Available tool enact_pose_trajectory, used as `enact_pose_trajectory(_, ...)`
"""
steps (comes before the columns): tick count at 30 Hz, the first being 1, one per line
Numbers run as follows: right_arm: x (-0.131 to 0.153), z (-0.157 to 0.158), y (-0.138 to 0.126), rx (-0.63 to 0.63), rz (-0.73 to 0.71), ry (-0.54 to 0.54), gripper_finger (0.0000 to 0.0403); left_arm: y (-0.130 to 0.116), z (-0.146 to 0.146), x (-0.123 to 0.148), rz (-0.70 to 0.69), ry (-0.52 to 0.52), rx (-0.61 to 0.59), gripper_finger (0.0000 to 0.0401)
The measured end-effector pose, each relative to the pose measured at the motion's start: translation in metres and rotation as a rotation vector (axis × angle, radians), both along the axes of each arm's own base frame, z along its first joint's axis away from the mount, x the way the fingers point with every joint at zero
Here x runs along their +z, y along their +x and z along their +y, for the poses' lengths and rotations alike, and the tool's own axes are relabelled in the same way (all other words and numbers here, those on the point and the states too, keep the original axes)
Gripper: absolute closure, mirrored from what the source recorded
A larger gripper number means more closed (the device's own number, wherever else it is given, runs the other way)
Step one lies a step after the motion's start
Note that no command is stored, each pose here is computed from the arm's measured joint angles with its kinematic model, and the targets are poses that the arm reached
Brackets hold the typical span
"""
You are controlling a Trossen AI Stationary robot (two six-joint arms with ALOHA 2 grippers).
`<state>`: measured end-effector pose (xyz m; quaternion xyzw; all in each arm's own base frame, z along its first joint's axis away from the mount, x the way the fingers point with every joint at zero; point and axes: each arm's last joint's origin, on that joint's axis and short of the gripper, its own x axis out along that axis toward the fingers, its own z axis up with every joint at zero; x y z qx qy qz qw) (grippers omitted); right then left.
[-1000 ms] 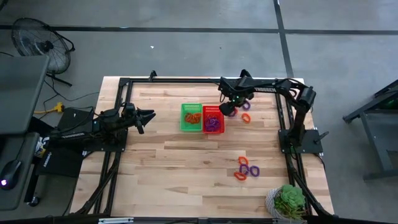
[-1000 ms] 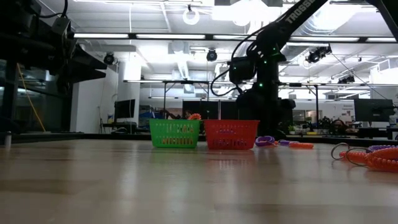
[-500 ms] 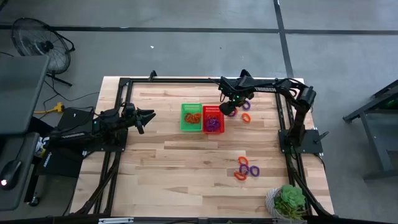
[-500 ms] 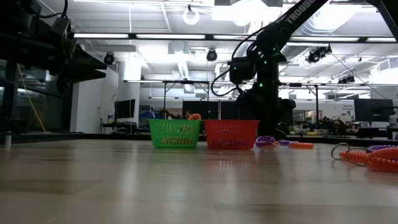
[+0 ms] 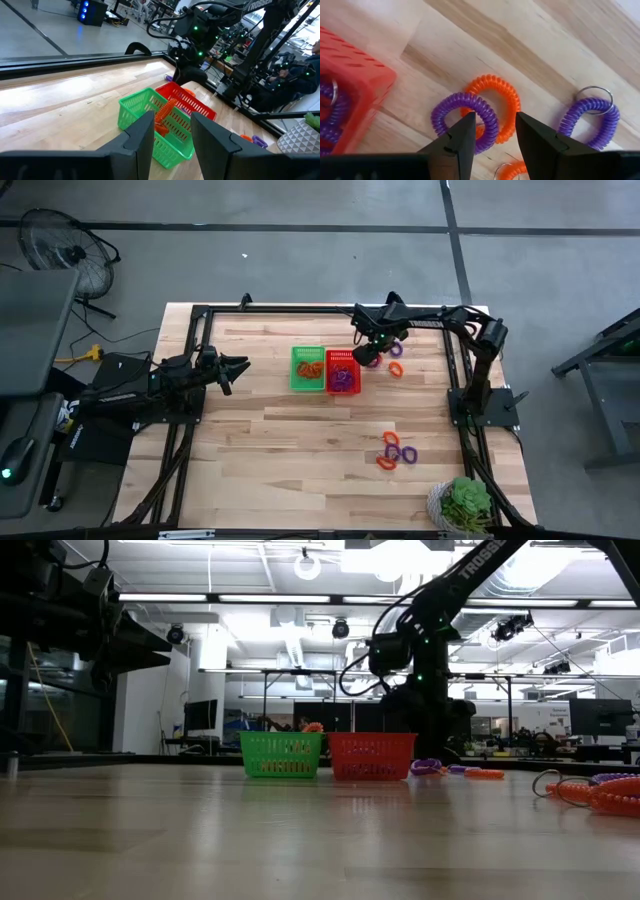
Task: Sort spring keychains
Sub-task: Put the purple spring keychain into the orange bin
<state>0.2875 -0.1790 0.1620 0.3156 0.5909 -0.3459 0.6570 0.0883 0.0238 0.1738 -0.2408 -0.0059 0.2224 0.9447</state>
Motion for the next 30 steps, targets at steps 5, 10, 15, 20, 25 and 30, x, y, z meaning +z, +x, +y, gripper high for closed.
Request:
enact_pose_trajectory(5, -0.005, -0.002, -0.005, -0.016, 0.004, 0.013, 0.0269, 0.0, 0.0, 0.0, 0.0, 0.0, 0.0, 0.0275)
enact_pose_trajectory(10, -0.017, 0.002, -0.013, -0.025, 0.025, 0.051, 0.0269, 0.0, 0.0, 0.0, 0.0, 0.0, 0.0, 0.0275)
enact_pose_trajectory(15, -0.021, 0.003, -0.015, -0.025, 0.02, 0.053, 0.0269, 0.0, 0.0, 0.0, 0.0, 0.0, 0.0, 0.0275)
enact_pose_trajectory(20, -0.02, 0.003, -0.013, -0.042, 0.001, 0.055, 0.0269, 0.0, 0.0, 0.0, 0.0, 0.0, 0.0, 0.0275)
enact_pose_trajectory(25, -0.02, 0.003, -0.014, -0.059, -0.003, 0.058, 0.0269, 0.0, 0.0, 0.0, 0.0, 0.0, 0.0, 0.0275)
enact_pose_trajectory(30, -0.02, 0.004, -0.013, -0.068, -0.017, 0.086, 0.0269, 0.0, 0.0, 0.0, 0.0, 0.0, 0.0, 0.0275)
